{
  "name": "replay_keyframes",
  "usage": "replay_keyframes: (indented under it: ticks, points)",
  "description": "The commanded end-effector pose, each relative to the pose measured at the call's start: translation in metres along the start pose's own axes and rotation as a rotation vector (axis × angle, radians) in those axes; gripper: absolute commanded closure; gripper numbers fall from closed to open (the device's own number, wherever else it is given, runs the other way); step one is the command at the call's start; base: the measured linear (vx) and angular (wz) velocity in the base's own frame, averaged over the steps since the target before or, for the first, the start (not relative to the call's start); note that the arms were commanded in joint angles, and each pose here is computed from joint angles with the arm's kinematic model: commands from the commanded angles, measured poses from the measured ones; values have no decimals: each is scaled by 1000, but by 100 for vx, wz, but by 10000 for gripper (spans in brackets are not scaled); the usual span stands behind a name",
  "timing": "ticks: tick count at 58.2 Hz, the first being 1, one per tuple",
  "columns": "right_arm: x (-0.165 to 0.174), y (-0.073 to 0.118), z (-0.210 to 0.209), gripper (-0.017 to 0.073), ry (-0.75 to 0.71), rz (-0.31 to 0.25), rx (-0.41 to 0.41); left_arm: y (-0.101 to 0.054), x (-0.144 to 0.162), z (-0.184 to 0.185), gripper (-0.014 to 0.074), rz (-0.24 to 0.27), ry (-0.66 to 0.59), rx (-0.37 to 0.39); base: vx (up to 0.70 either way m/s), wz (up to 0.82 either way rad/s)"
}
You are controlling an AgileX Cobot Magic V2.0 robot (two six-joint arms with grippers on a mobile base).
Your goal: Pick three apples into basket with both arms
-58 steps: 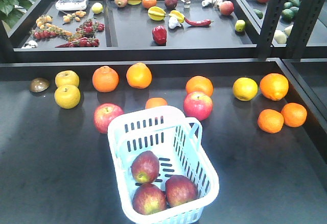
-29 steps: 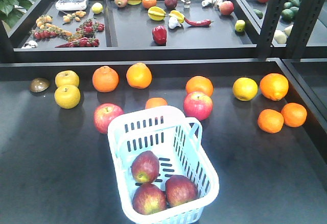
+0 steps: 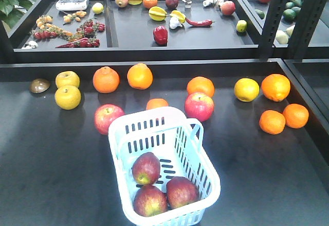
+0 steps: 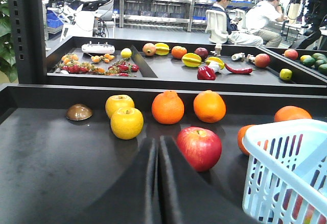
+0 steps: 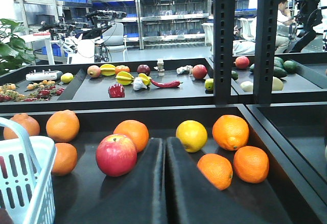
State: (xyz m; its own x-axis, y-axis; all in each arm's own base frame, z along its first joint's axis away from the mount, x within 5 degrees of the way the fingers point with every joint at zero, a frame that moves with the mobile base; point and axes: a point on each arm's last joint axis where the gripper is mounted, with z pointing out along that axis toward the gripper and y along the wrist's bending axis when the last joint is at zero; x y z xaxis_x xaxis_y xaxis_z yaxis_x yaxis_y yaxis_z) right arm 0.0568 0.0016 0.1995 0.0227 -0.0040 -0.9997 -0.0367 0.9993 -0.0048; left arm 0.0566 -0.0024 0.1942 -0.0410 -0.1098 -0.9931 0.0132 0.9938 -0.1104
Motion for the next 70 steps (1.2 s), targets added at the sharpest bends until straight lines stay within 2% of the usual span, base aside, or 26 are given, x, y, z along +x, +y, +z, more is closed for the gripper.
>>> replay_keyframes:
  ticks: [1, 70]
  points:
    - [-3, 2, -1, 564, -75, -20, -14, 0, -16, -3, 600, -5, -109, -5, 0, 0]
    - [-3, 2, -1, 564, -75, -20, -14, 0, -16, -3, 600, -5, -109, -5, 0, 0]
